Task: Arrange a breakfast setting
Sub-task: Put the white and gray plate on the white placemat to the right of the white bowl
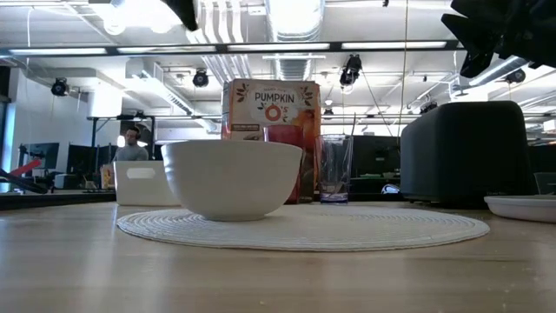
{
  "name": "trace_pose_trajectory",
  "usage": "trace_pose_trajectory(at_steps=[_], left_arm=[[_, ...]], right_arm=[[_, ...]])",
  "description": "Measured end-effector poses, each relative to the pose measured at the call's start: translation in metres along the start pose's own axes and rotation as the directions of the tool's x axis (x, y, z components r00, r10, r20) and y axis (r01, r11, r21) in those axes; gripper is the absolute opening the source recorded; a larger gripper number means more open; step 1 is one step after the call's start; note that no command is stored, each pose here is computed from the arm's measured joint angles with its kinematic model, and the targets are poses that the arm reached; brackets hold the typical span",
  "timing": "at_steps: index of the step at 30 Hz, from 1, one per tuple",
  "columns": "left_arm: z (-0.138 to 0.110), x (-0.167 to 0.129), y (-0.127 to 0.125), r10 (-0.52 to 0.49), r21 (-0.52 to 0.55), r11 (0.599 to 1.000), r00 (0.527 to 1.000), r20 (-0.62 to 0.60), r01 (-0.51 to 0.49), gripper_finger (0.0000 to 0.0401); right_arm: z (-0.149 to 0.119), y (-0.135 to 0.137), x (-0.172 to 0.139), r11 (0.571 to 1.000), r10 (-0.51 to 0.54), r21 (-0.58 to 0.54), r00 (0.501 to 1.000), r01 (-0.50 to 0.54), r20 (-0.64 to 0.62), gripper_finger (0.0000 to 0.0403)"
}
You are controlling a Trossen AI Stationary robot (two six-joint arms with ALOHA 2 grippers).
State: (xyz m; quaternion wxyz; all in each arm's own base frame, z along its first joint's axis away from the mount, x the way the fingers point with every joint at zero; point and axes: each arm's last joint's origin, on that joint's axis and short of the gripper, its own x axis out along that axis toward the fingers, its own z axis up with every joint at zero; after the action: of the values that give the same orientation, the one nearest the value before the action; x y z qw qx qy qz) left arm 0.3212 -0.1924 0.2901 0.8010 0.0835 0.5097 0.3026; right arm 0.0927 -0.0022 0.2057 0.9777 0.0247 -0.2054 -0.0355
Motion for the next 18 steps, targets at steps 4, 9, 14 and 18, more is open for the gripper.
trace_pose_trajectory(at_steps=[4, 9, 14, 18], left_arm=[[-0.023, -0.001, 0.025, 0.026, -0.145, 0.989, 1.0, -0.007, -0.027, 0.0118], [-0.052, 0.009, 0.053, 0.027, -0.283, 0.959, 1.0, 0.002, -0.026, 0.0118], [-0.07, 0.019, 0.064, -0.116, -0.344, 0.928, 0.989, 0.093, 0.142, 0.0118], [-0.076, 0.023, 0.065, -0.28, -0.3, 0.893, 0.936, 0.213, 0.335, 0.0118]], right_arm=[[-0.001, 0.0, 0.0, 1.0, 0.0, 0.0, 1.0, 0.0, -0.007, 0.0118], [-0.001, 0.0, 0.0, 1.0, 0.001, -0.001, 1.0, -0.001, -0.012, 0.0118], [-0.001, 0.0, 0.0, 1.0, 0.001, -0.001, 1.0, -0.001, -0.015, 0.0118], [-0.002, 0.0, 0.0, 1.0, 0.0, -0.001, 1.0, -0.001, -0.016, 0.0118]])
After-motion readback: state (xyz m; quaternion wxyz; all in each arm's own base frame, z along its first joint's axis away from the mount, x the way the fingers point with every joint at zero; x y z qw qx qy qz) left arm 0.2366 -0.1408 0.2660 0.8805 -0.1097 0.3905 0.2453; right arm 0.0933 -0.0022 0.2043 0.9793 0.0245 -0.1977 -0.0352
